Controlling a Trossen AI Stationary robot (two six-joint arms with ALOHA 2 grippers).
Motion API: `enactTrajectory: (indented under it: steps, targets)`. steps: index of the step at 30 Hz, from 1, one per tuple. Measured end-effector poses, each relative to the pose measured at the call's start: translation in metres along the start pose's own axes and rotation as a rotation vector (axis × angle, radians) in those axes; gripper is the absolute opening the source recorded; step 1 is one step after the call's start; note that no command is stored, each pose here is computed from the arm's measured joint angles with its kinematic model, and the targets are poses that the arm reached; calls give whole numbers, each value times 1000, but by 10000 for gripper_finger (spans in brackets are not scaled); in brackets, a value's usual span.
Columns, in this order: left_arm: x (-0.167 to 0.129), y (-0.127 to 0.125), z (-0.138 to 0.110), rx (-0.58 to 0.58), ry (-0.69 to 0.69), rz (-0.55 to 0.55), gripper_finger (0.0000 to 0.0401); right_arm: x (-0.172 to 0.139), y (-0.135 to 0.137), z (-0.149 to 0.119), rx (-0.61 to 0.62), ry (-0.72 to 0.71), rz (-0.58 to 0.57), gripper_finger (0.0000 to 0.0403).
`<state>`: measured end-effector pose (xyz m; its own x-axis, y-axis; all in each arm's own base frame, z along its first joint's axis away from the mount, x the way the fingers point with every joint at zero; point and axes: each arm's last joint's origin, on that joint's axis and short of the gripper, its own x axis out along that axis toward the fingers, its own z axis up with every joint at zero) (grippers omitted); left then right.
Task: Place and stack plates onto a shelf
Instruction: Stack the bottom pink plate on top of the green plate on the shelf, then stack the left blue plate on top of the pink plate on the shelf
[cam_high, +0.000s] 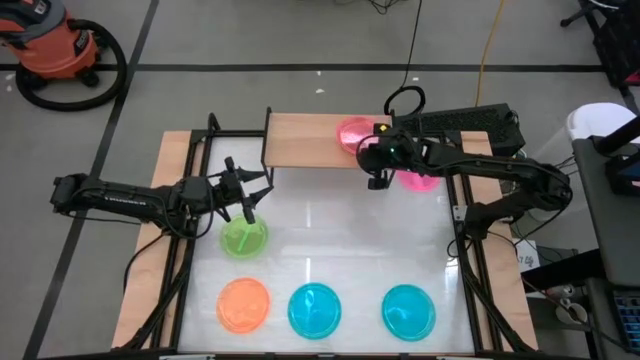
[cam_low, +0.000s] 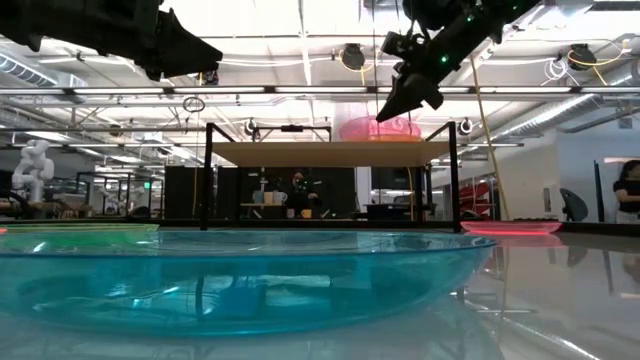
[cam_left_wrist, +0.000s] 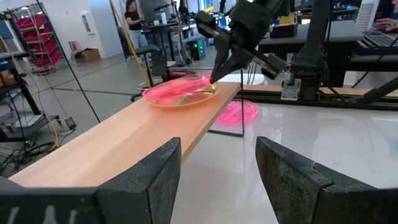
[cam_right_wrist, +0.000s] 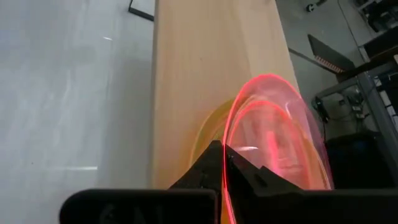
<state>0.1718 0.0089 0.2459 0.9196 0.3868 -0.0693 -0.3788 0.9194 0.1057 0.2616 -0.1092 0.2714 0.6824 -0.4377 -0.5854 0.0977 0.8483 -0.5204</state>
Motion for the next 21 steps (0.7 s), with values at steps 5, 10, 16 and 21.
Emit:
enactTrajectory:
  steps: [5, 10, 16, 21]
  targets:
    - [0, 0, -1, 0, 5, 0, 214, -1, 0, 0, 25, 3, 0, 13]
    - [0, 0, -1, -6, 7, -1, 214, -2, 0, 0, 27, -1, 2, 60]
    - [0, 0, -1, -8, 8, -1, 214, -12, 3, 5, 41, -33, 4, 129]
    - [0, 0, -2, -5, 15, -2, 214, -40, 1, 14, 110, -130, -19, 162]
